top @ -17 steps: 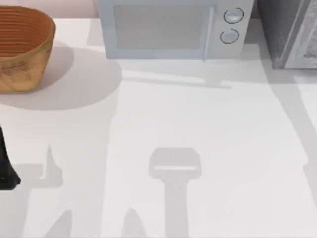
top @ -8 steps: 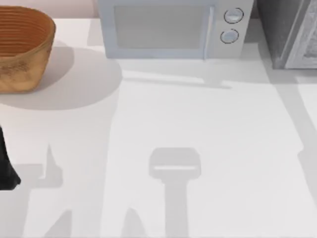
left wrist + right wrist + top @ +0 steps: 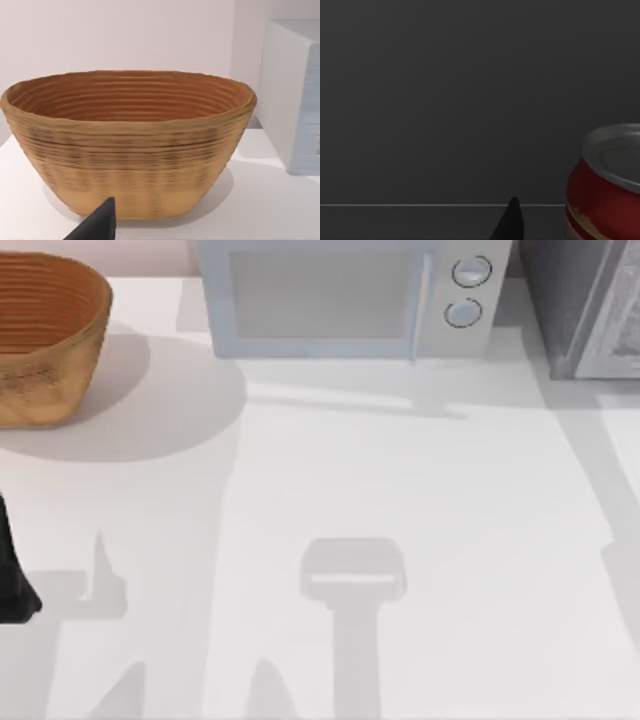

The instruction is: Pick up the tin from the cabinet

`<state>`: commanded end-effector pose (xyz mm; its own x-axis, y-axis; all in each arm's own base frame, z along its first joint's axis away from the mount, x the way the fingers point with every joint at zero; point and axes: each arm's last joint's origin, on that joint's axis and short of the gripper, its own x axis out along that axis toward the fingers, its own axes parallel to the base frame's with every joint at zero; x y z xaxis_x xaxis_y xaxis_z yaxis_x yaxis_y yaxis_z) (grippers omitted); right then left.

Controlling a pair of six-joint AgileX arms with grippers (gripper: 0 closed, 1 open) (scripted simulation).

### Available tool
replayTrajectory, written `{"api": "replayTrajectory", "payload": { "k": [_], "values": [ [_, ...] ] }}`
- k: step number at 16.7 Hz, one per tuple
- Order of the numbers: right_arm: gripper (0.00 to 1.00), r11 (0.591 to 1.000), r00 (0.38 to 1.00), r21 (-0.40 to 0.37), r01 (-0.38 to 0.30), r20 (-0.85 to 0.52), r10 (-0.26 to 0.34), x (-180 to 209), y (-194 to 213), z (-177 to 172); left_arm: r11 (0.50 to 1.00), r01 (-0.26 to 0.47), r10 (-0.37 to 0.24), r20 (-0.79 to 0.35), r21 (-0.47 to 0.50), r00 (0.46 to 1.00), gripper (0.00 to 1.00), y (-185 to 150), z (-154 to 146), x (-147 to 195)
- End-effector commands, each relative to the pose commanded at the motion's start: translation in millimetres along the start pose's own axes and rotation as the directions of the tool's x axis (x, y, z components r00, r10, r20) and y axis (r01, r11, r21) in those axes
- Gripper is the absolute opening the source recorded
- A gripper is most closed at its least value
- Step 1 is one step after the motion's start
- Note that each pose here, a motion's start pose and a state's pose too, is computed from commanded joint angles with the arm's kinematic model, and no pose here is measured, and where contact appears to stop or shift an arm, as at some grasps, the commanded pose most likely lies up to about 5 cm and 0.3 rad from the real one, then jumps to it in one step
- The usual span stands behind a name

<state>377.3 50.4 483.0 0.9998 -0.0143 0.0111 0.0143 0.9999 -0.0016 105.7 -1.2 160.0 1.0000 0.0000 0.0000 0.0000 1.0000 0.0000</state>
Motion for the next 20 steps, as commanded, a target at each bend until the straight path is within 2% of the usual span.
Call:
{"api": "replayTrajectory", "payload": {
  "k": [4, 5, 15, 17, 20],
  "values": [
    [0.02, 1.0, 1.0, 0.0, 0.0, 0.0, 0.0, 0.0, 0.0, 0.0, 1.0, 0.0, 0.0, 0.0, 0.0, 1.0, 1.0, 0.0, 0.0, 0.0],
    [0.0, 1.0, 1.0, 0.0, 0.0, 0.0, 0.0, 0.0, 0.0, 0.0, 1.0, 0.0, 0.0, 0.0, 0.0, 1.0, 1.0, 0.0, 0.0, 0.0],
    [0.0, 1.0, 1.0, 0.001, -0.001, -0.002, 0.001, -6.1, 1.5, 3.2, 1.0, 0.0, 0.0, 0.0, 0.0, 1.0, 1.0, 0.0, 0.0, 0.0],
    [0.0, 1.0, 1.0, 0.0, 0.0, -0.004, 0.0, -26.4, 4.3, 13.7, 1.0, 0.0, 0.0, 0.0, 0.0, 1.0, 1.0, 0.0, 0.0, 0.0],
    [0.0, 1.0, 1.0, 0.001, -0.001, 0.003, 0.001, -78.5, 6.8, 37.3, 1.0, 0.0, 0.0, 0.0, 0.0, 1.0, 1.0, 0.0, 0.0, 0.0]
  ]
}}
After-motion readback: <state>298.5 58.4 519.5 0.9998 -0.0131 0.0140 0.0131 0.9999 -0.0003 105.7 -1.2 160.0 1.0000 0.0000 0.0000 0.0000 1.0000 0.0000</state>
